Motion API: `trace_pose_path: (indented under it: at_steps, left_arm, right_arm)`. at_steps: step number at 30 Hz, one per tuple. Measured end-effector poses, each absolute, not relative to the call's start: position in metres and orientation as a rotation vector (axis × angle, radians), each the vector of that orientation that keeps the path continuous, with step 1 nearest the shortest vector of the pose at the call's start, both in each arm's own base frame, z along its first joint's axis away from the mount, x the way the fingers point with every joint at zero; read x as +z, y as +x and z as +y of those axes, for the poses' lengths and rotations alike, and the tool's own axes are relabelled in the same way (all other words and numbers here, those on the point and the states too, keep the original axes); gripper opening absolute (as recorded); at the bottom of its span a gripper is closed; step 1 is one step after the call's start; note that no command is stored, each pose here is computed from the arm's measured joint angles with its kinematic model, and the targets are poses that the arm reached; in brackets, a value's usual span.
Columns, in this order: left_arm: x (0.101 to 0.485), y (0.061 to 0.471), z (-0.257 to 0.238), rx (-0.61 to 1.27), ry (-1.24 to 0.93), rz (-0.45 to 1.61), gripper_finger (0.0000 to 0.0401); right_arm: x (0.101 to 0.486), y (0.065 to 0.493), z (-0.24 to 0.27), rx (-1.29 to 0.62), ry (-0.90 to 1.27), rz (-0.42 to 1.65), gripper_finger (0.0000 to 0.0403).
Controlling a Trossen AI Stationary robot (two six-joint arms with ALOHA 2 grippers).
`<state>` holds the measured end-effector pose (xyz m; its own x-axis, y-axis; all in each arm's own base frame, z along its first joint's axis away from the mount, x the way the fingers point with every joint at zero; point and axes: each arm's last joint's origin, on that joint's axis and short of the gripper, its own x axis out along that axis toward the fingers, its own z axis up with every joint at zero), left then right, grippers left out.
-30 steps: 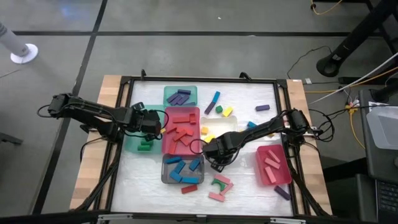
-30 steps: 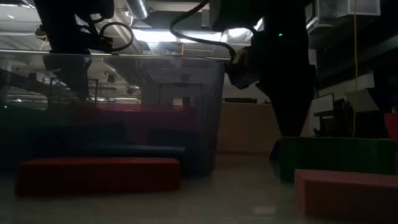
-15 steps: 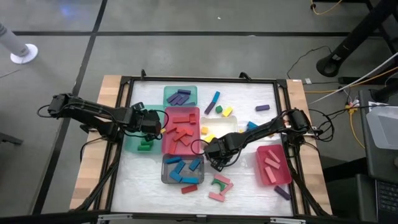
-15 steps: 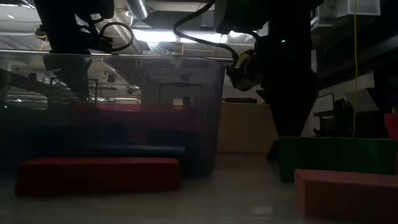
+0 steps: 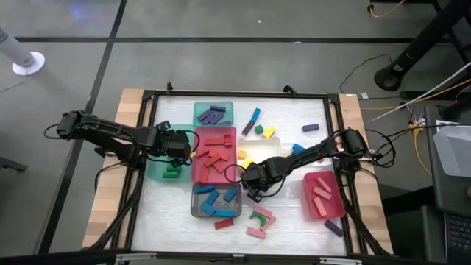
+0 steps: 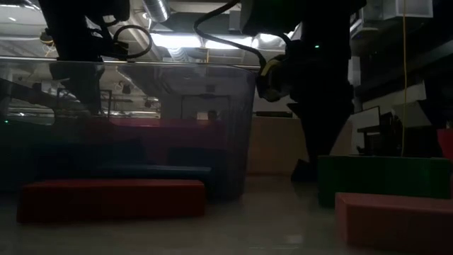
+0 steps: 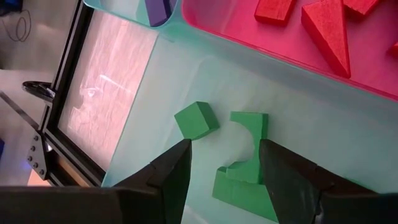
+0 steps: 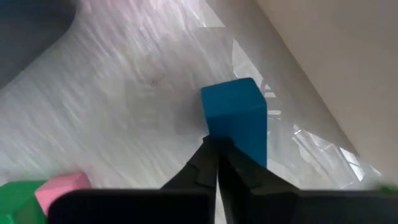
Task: Sort blocks
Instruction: Put the blue block into the black bin
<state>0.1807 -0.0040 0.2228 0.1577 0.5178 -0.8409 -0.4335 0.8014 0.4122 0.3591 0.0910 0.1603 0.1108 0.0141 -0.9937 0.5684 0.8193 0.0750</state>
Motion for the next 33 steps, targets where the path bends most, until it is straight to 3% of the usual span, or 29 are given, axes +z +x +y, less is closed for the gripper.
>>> trace_pose_path:
  at_steps: [5,8,17,22,33]
  left_arm:
    - [0.223,0.181,-0.004,0.681,0.081,1.238,0.0175]
    - [0.223,0.181,-0.004,0.681,0.081,1.238,0.0175]
    - [0.223,0.181,-0.004,0.681,0.081,1.238,0.0175]
    - [0.223,0.181,-0.004,0.681,0.081,1.237,0.0175]
    - [0.223,0.181,-0.004,0.681,0.081,1.237,0.0175]
  right_arm:
    - [0.16,0.359,0.091,-0.423,0.52,1.425,0.0006]
    - [0.16,0.359,0.092,-0.409,0.535,1.437,0.0026]
    - [0.159,0.358,0.093,-0.368,0.574,1.474,0.0164]
    - [0.157,0.355,0.093,-0.334,0.657,1.556,0.0214]
    - [0.158,0.341,0.086,-0.434,0.679,1.709,0.0215]
